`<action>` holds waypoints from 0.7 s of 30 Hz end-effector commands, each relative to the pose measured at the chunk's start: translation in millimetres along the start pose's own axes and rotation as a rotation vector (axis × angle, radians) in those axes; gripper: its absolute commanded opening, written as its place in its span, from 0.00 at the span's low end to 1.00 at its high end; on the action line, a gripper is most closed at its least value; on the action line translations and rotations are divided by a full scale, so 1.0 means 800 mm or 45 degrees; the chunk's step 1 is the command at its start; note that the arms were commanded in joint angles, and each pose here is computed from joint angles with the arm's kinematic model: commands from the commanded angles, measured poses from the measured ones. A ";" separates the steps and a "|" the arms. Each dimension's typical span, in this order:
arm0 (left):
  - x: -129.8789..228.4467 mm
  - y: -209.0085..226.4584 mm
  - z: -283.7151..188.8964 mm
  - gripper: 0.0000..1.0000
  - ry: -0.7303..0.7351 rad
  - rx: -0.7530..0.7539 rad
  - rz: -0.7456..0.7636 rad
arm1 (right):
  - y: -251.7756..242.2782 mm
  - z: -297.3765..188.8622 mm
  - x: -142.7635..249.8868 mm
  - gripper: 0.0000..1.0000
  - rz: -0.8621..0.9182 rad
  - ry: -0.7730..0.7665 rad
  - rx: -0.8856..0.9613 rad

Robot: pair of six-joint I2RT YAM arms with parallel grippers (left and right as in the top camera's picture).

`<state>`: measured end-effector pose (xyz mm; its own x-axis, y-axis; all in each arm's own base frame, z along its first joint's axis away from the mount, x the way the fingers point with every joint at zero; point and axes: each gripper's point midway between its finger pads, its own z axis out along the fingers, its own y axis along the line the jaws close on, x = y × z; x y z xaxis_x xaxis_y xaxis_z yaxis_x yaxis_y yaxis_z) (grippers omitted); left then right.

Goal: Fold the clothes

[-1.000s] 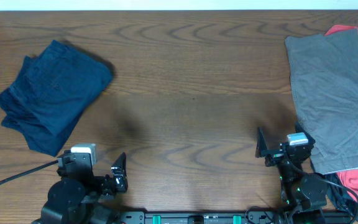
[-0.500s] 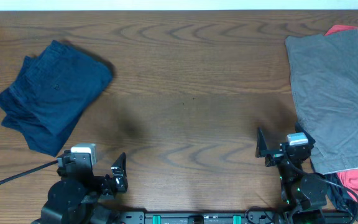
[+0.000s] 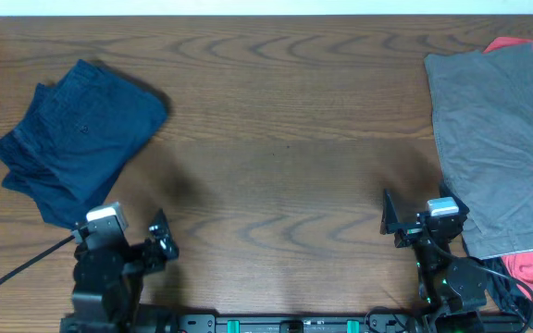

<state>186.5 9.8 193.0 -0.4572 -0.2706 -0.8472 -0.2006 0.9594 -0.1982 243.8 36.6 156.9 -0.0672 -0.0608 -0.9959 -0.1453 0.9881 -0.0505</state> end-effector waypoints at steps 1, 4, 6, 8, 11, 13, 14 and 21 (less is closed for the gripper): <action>0.012 0.008 0.023 0.98 -0.074 -0.012 -0.010 | -0.001 0.000 0.000 0.99 -0.019 -0.001 0.004; 0.017 0.005 0.045 0.98 -0.184 0.032 -0.027 | -0.001 0.000 0.000 0.99 -0.019 -0.001 0.004; 0.018 -0.001 0.055 0.98 -0.259 0.082 -0.012 | -0.001 0.000 0.000 0.99 -0.019 -0.001 0.004; 0.016 -0.009 0.062 0.98 -0.337 0.136 0.023 | -0.001 0.000 0.000 0.99 -0.019 -0.001 0.004; 0.012 -0.018 0.075 0.98 -0.428 0.186 0.071 | -0.001 0.000 0.000 0.99 -0.019 -0.001 0.004; 0.009 -0.020 0.081 0.98 -0.491 0.196 0.093 | -0.001 0.000 0.000 0.99 -0.019 -0.001 0.004; 0.010 -0.020 0.085 0.98 -0.515 0.199 0.099 | -0.001 0.000 0.000 0.99 -0.019 -0.001 0.004; 0.033 -0.020 0.095 0.98 -0.427 0.203 0.155 | -0.001 0.000 0.000 0.99 -0.019 -0.001 0.004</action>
<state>244.6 -4.6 154.7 -0.0987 -0.1750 -0.9796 -0.0242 0.9845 -0.1735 243.8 36.6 157.0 -0.0665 -0.0606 -0.9959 -0.1457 0.9880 -0.0504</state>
